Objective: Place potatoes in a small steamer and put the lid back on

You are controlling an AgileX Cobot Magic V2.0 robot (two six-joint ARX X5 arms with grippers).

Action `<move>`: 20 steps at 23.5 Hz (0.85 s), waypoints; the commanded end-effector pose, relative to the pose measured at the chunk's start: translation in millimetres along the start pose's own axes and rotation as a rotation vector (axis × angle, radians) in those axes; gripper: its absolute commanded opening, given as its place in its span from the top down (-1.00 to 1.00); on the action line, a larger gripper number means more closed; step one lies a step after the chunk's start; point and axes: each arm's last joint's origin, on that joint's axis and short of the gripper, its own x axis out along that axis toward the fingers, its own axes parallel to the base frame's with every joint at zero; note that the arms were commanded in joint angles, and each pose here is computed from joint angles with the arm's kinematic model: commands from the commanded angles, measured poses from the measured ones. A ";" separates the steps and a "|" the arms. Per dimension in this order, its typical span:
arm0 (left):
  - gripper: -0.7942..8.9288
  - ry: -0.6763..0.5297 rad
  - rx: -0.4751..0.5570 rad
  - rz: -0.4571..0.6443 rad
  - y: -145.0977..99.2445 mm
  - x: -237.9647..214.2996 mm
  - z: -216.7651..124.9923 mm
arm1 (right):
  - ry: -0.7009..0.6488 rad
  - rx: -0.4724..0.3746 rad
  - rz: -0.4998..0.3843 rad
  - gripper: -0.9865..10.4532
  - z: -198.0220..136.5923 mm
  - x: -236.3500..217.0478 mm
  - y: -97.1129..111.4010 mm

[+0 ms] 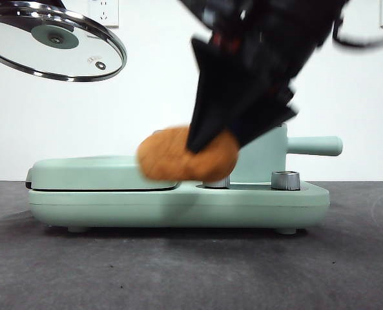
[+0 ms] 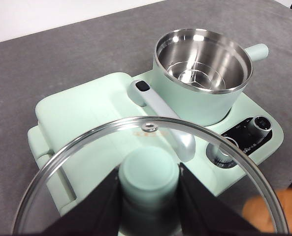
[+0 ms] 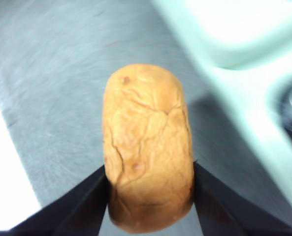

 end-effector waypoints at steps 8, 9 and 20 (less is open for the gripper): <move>0.80 -0.047 0.026 0.003 -0.8 -4.1 8.0 | -0.021 0.199 -0.163 0.44 54.8 -86.5 -15.2; 0.80 -0.047 0.026 0.003 -0.8 -4.1 8.0 | -0.037 0.204 -0.170 0.44 58.7 -89.2 -18.8; 0.80 -0.048 0.025 0.001 -0.8 -4.1 8.0 | -0.104 0.223 -0.282 0.44 101.1 -77.9 -80.8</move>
